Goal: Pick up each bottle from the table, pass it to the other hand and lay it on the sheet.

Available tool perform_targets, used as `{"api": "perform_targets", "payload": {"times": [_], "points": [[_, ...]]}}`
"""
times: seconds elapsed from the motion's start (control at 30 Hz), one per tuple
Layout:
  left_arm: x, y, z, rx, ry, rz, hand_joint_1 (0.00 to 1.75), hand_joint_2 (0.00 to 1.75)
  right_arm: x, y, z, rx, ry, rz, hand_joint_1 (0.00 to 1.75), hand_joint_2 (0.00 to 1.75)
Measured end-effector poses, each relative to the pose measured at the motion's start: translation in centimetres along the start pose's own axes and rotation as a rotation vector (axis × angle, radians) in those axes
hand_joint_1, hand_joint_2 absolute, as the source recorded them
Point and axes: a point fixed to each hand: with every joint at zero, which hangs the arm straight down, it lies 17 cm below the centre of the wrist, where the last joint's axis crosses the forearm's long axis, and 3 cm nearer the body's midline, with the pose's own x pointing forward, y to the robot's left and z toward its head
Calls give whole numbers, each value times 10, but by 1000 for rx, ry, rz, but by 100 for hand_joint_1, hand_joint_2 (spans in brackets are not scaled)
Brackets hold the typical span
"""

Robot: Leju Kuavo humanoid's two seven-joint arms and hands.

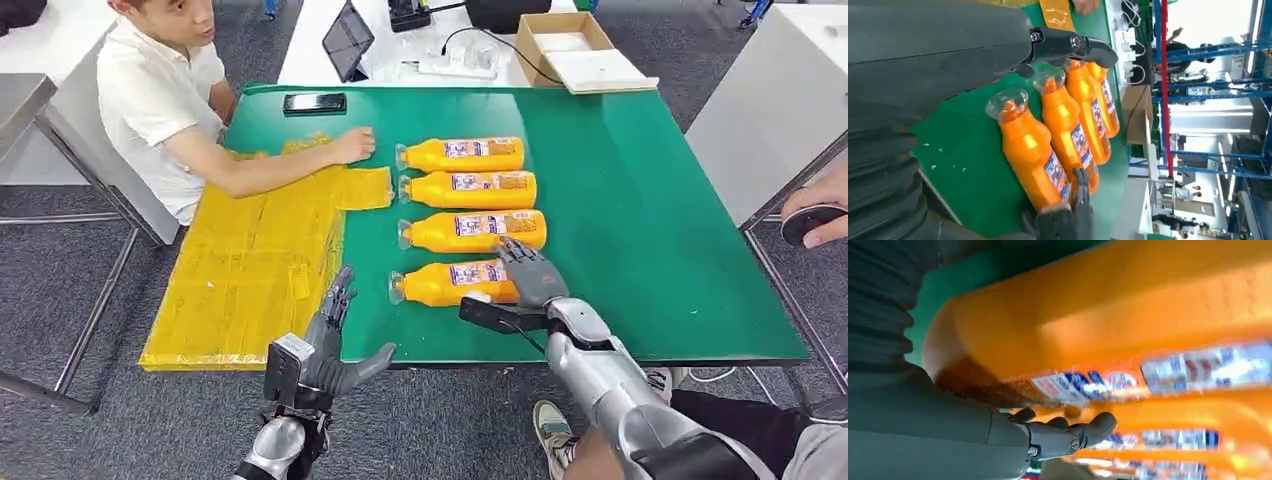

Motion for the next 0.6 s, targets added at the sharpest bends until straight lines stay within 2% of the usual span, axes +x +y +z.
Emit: {"api": "perform_targets", "payload": {"times": [0.1, 0.13, 0.6], "points": [[-2, -1, 1, -4, 2, 1, 0, 175, -4, 0, -1, 39, 3, 31, 155, 175], [-3, -1, 1, -5, 4, 1, 0, 175, -5, -1, -1, 47, 3, 38, 175, 175], [-8, -2, 3, -9, 12, -1, 0, 175, -5, 1, -2, 93, -15, 47, 175, 175]]}}
